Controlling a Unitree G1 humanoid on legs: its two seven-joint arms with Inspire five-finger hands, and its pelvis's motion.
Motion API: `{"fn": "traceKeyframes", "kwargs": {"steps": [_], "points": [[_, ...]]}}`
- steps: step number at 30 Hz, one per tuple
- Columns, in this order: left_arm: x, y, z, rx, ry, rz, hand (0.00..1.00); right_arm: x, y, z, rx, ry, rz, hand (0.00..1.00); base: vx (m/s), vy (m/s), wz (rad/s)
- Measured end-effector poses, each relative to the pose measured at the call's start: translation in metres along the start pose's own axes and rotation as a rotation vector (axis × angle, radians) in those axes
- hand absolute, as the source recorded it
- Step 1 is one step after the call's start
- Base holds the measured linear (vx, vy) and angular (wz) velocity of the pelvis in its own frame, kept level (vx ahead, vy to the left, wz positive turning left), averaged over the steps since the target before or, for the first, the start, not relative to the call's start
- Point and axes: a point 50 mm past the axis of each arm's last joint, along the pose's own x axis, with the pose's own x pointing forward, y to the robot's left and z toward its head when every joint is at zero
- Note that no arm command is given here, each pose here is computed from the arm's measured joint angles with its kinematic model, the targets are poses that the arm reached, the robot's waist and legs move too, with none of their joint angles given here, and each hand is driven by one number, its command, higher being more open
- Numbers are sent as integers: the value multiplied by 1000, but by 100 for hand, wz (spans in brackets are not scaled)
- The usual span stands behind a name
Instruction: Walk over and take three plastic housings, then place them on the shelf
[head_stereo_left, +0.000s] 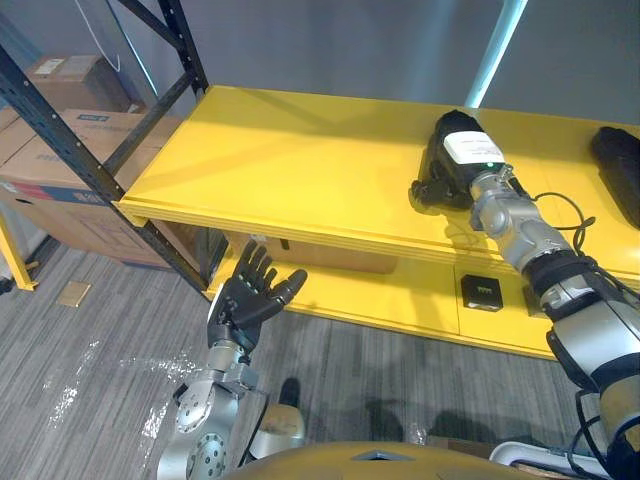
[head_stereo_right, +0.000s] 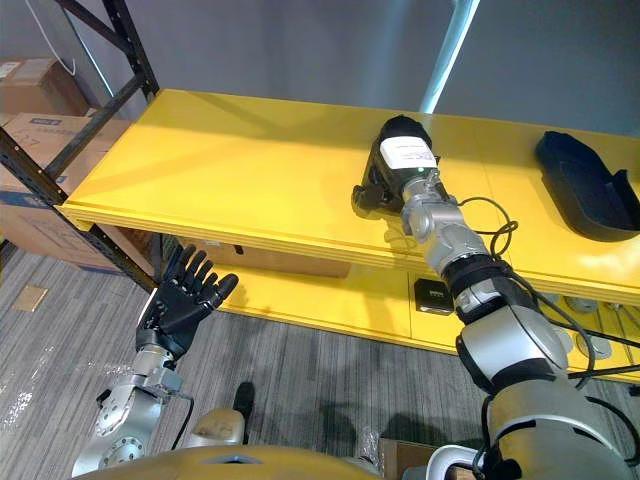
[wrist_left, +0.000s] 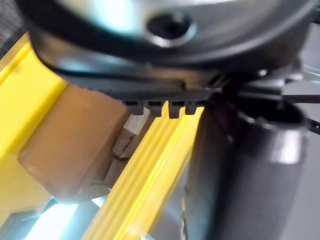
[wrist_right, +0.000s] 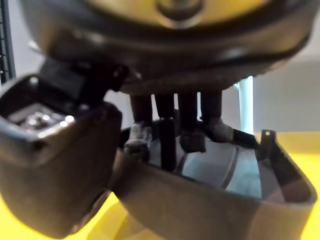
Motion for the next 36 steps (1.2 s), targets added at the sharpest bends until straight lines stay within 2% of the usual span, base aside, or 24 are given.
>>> {"fn": "traceKeyframes", "kwargs": {"steps": [11,19,20,36], "points": [[-1,2,-5,2,24,-4,100,8,-15,-1,-112,-10,-11,0,-1,0,0],[-2,3,-5,3,26,-4,100,6,-13,-11,-188,6,67,0,0,0,0],[-2,3,-5,3,26,-3,100,6,-12,-14,-190,16,76,100,0,0,0],[-2,3,-5,5,26,-4,100,5,-11,-16,-225,28,97,100,-4,2,-2]]}}
